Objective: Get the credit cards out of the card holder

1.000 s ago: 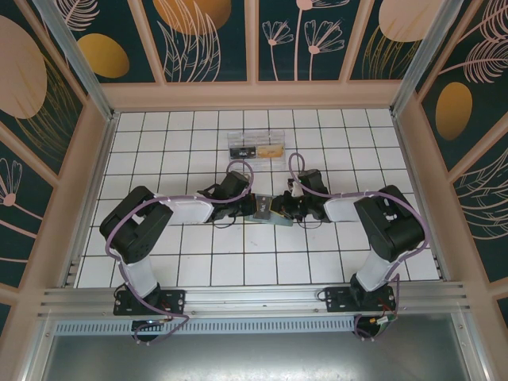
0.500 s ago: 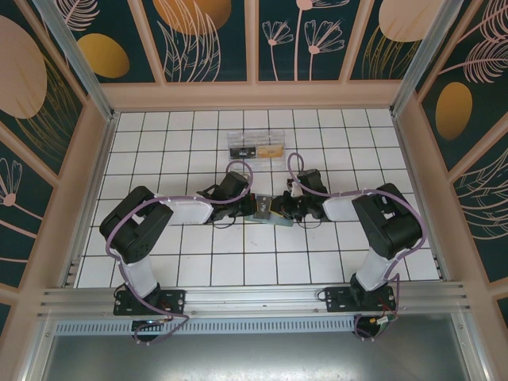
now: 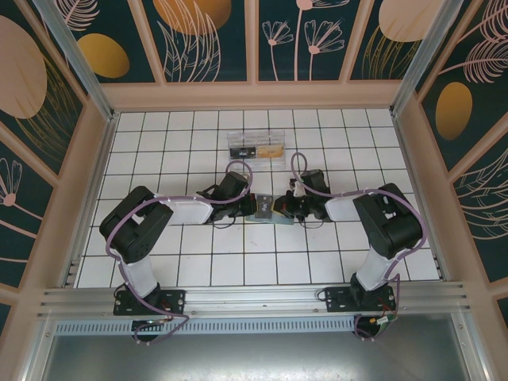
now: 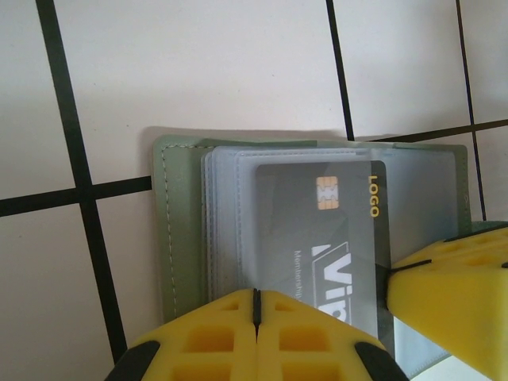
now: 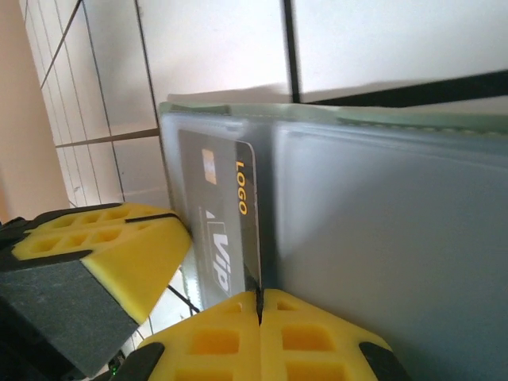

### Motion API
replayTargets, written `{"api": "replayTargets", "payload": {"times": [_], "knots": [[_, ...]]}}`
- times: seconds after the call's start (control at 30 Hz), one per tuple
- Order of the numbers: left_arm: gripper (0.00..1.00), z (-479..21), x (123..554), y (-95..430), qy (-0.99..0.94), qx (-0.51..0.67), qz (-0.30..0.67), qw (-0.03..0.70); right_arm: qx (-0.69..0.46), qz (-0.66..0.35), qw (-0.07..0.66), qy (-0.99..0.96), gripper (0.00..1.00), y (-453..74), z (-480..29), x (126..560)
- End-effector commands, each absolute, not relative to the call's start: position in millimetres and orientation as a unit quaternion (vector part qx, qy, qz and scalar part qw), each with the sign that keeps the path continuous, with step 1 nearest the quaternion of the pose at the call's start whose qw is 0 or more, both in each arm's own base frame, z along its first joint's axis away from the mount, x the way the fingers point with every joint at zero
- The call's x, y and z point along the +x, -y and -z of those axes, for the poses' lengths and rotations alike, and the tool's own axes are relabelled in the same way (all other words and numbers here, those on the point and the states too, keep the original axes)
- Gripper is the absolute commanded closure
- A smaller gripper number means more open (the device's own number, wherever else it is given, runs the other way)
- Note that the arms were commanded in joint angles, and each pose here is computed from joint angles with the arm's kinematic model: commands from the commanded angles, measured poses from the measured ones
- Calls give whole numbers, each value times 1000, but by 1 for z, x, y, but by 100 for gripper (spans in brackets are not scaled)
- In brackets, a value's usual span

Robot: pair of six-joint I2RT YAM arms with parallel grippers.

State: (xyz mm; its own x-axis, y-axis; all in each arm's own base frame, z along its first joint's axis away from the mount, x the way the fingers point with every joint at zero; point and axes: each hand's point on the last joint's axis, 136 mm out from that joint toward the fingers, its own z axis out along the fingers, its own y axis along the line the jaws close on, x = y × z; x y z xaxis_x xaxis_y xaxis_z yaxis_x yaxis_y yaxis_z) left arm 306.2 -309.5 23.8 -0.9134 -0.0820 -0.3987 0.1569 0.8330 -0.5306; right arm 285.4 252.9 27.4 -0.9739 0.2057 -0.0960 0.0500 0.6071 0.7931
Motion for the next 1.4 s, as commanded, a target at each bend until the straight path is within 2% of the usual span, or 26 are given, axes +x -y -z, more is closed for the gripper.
{"api": "replayTargets", "payload": {"times": [0.0, 0.4, 0.5, 0.63, 0.97, 1.13, 1.37], "knots": [[100, -3, 299, 296, -948, 10, 262, 182, 73, -455, 104, -881, 100, -248, -39, 287], [100, -16, 302, 303, -941, 15, 281, 187, 75, -456, 112, -879, 100, -239, -45, 286], [94, -33, 302, 309, -933, 20, 295, 203, 73, -458, 111, -879, 100, -240, -45, 286], [94, -49, 300, 324, -923, 35, 319, 212, 74, -457, 110, -880, 100, -240, -43, 286], [98, -14, 295, 325, -938, 32, 295, 178, 73, -455, 109, -881, 100, -240, -42, 286], [99, -3, 291, 322, -943, 30, 287, 165, 74, -459, 109, -879, 88, -241, -41, 288], [100, -2, 289, 322, -943, 31, 289, 162, 72, -469, 103, -874, 85, -247, -40, 290]]}}
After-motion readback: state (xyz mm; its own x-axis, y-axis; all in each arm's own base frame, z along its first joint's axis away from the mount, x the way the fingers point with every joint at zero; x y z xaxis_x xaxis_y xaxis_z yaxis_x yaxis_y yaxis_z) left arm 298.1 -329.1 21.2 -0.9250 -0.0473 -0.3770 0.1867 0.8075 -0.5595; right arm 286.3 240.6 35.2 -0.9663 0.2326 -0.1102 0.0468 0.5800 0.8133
